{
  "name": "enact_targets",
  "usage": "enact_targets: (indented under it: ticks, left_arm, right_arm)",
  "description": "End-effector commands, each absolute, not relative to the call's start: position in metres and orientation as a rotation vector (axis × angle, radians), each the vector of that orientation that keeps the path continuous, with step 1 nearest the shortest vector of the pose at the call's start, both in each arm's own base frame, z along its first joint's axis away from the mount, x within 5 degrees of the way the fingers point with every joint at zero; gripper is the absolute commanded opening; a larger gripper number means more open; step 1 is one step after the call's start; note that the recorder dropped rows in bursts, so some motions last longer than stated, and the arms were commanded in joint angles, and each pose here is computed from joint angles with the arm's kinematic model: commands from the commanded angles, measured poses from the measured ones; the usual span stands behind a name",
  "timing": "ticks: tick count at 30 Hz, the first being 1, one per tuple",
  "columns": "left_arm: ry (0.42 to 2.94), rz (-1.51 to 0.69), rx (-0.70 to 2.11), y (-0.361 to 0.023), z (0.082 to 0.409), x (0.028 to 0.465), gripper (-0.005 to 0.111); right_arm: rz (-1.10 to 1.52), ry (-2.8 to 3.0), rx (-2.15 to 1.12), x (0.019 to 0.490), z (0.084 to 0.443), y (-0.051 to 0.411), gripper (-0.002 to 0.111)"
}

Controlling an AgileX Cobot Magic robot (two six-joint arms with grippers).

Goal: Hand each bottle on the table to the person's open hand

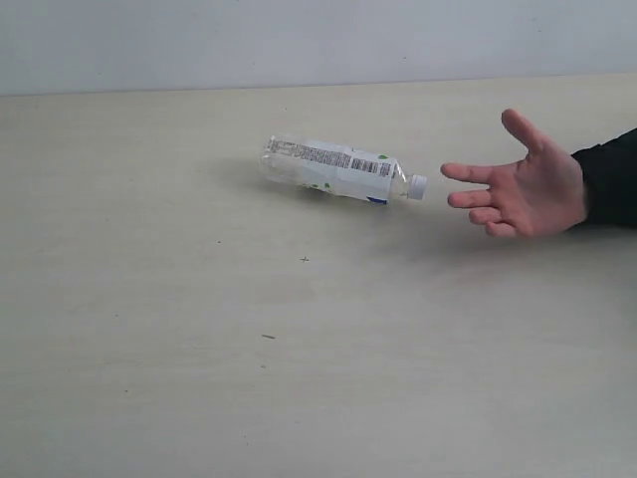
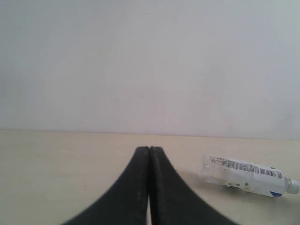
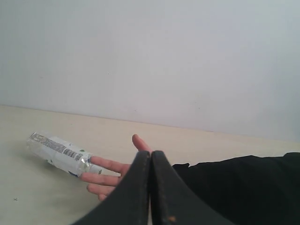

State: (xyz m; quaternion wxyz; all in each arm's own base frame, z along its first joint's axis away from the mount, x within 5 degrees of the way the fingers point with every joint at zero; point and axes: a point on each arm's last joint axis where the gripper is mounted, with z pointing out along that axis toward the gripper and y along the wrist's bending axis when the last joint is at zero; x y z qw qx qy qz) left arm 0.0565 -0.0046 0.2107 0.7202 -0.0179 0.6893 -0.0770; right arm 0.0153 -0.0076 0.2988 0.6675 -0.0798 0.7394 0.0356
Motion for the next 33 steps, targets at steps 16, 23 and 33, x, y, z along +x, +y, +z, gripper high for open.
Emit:
enact_targets:
  ticks: [16,23,33]
  left_arm:
    - [1.519,-0.173,-0.045,-0.004,0.210,0.056,0.000]
    - [1.519,-0.173,-0.045,-0.004,0.210,0.056,0.000]
    - [1.519,-0.173,-0.045,-0.004,0.210,0.056,0.000]
  right_arm:
    - [0.172,1.344,-0.188,0.034,0.336,0.006,0.000]
    - [0.203,1.543,-0.207,0.101,0.354,0.028,0.000]
    - [0.191,2.183,-0.687,0.238,0.336,0.085,0.000]
